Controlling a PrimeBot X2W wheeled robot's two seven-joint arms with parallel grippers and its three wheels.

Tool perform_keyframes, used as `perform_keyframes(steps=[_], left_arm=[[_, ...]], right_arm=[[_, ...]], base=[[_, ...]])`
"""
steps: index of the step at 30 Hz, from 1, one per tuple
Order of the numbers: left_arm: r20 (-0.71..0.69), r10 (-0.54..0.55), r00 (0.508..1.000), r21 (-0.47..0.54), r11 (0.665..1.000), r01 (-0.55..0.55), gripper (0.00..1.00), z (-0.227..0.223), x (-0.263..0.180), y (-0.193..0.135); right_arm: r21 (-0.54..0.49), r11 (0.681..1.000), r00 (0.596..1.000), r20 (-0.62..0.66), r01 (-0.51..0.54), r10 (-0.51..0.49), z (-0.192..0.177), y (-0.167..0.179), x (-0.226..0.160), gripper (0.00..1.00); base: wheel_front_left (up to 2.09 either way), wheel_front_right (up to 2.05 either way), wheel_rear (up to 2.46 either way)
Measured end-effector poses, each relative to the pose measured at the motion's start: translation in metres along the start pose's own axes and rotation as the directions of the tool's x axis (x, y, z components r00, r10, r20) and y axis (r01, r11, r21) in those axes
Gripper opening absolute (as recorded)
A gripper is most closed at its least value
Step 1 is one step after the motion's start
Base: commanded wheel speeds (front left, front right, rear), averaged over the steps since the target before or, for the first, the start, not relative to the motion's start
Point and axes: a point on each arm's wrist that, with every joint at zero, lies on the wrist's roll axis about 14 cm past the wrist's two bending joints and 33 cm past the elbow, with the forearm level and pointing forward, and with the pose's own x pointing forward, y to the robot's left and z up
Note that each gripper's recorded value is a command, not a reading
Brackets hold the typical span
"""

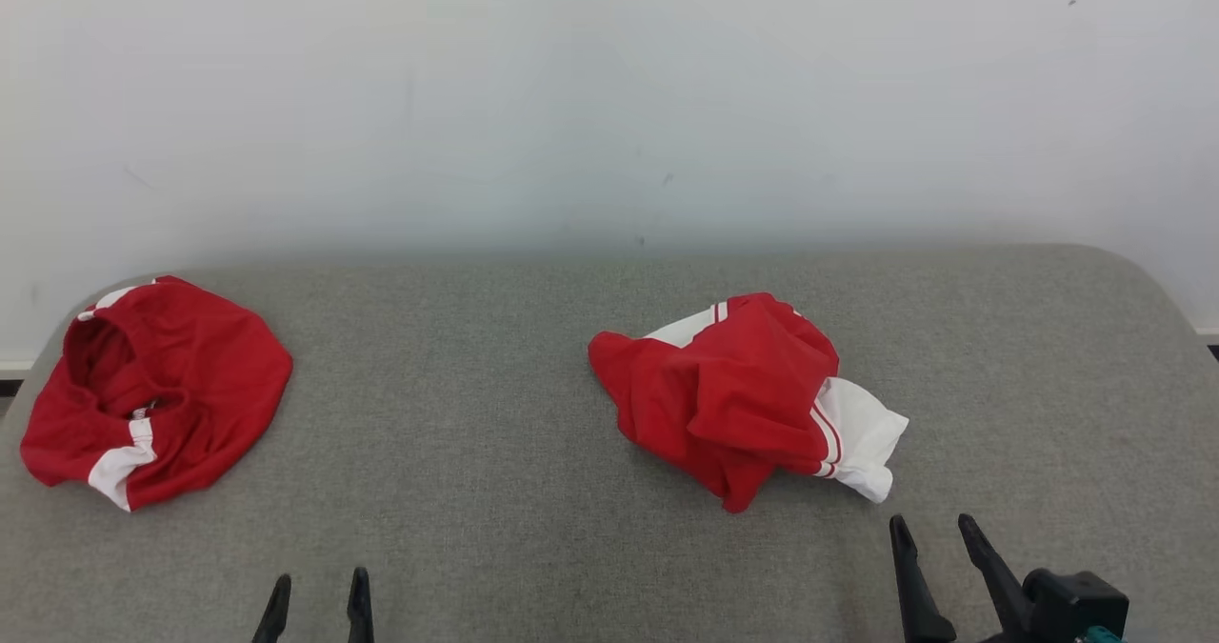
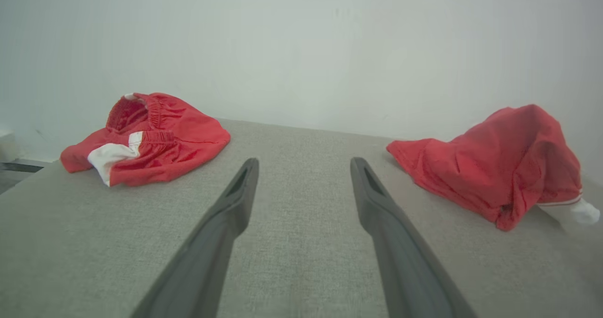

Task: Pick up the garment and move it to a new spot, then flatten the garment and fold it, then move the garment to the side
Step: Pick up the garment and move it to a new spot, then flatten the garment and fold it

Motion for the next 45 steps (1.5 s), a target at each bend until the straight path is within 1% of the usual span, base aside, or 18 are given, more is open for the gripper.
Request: perform_keyframes(steps=[1,2,5,8,12,17,32,36,40,43,45], left_arm=[[0.000,0.000,1.000,0.000,1.000,0.000,1.00,0.000,0.000,0.000],[-0.022,0.012,1.000,0.026,1.000,-0.012,1.00,-0.006,-0.006,0.006],[-0.115,0.063,0.991,0.069,0.996,-0.055,1.00,-0.034,-0.026,0.025],[-0.177,0.090,0.980,0.058,0.995,-0.081,1.00,-0.050,-0.035,0.035],[-0.174,0.102,0.979,0.049,0.994,-0.095,1.00,-0.049,-0.036,0.040],[-0.179,0.093,0.979,0.047,0.995,-0.086,1.00,-0.049,-0.035,0.040],[-0.207,0.076,0.975,0.051,0.996,-0.067,1.00,-0.055,-0.032,0.034],[-0.220,0.054,0.974,0.045,0.998,-0.045,1.00,-0.057,-0.030,0.028],[-0.237,-0.020,0.971,0.038,0.999,0.030,1.00,-0.058,-0.022,0.008],[-0.226,-0.078,0.971,0.034,0.996,0.088,1.00,-0.052,-0.006,-0.008],[-0.226,-0.138,0.964,0.034,0.988,0.149,1.00,-0.050,0.007,-0.027]], right_arm=[[0.000,1.000,1.000,0.000,0.000,0.000,0.000,0.000,0.000,1.00],[0.001,1.000,1.000,-0.006,-0.001,0.001,-0.003,0.000,-0.001,1.00],[0.000,1.000,1.000,-0.020,0.002,-0.002,-0.008,-0.001,-0.004,1.00],[0.004,1.000,0.999,-0.044,0.011,-0.010,-0.015,-0.003,-0.008,1.00],[0.006,1.000,0.997,-0.079,0.028,-0.027,-0.023,-0.008,-0.014,1.00],[0.001,0.999,0.993,-0.113,0.042,-0.042,-0.031,-0.013,-0.018,1.00],[0.011,0.999,0.992,-0.117,0.042,-0.041,-0.032,-0.012,-0.018,1.00],[0.012,0.999,0.992,-0.119,0.042,-0.041,-0.032,-0.012,-0.019,1.00],[0.013,0.999,0.993,-0.111,0.047,-0.045,-0.030,-0.013,-0.019,1.00],[0.014,0.998,0.994,-0.096,0.055,-0.054,-0.025,-0.015,-0.018,1.00],[0.017,0.997,0.993,-0.093,0.070,-0.068,-0.024,-0.019,-0.021,1.00]], base=[[0.00,0.00,0.00],[0.00,0.00,0.00],[0.00,0.00,0.00],[0.00,0.00,0.00],[0.00,0.00,0.00],[0.00,0.00,0.00],[0.00,0.00,0.00],[0.00,0.00,0.00],[0.00,0.00,0.00],[0.00,0.00,0.00],[0.00,0.00,0.00]])
